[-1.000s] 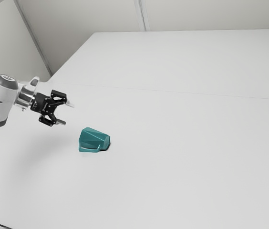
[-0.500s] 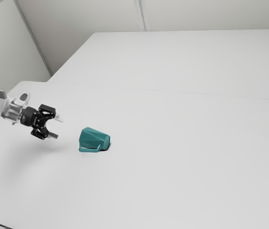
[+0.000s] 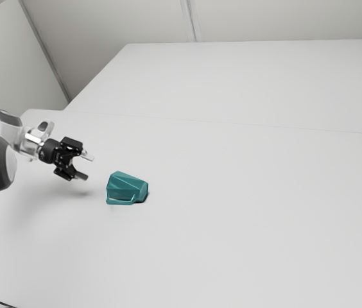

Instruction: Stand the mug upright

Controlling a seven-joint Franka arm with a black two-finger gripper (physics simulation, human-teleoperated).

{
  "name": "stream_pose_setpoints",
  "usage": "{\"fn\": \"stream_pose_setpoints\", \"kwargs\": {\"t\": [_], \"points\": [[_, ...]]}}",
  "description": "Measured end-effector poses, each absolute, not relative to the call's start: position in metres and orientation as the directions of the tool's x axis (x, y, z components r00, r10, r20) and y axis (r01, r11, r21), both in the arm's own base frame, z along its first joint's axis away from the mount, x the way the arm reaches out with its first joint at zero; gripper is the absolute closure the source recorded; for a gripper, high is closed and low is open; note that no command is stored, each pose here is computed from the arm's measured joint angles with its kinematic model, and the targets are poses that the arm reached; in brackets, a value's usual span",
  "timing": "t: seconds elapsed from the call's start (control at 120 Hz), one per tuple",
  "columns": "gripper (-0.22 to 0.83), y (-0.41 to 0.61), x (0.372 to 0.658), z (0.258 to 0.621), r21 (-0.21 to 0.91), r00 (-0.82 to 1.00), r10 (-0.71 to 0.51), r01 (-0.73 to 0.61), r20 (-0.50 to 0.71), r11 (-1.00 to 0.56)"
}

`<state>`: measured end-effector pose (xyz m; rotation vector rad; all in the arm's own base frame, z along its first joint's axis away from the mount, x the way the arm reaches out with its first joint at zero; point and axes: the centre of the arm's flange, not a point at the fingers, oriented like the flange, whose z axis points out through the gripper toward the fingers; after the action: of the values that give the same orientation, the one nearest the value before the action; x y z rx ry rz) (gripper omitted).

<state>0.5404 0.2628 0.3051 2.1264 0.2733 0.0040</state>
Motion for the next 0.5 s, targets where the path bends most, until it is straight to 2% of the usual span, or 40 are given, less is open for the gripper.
{"fn": "stream_pose_setpoints", "kwargs": {"t": [0.3, 0.5], "points": [[0.02, 0.225, 0.546, 0.318, 0.859, 0.991, 0.128, 0.108, -0.05, -0.5], [0.02, 0.211, 0.536, 0.293, 0.874, 0.988, 0.139, 0.12, -0.061, -0.47]]}}
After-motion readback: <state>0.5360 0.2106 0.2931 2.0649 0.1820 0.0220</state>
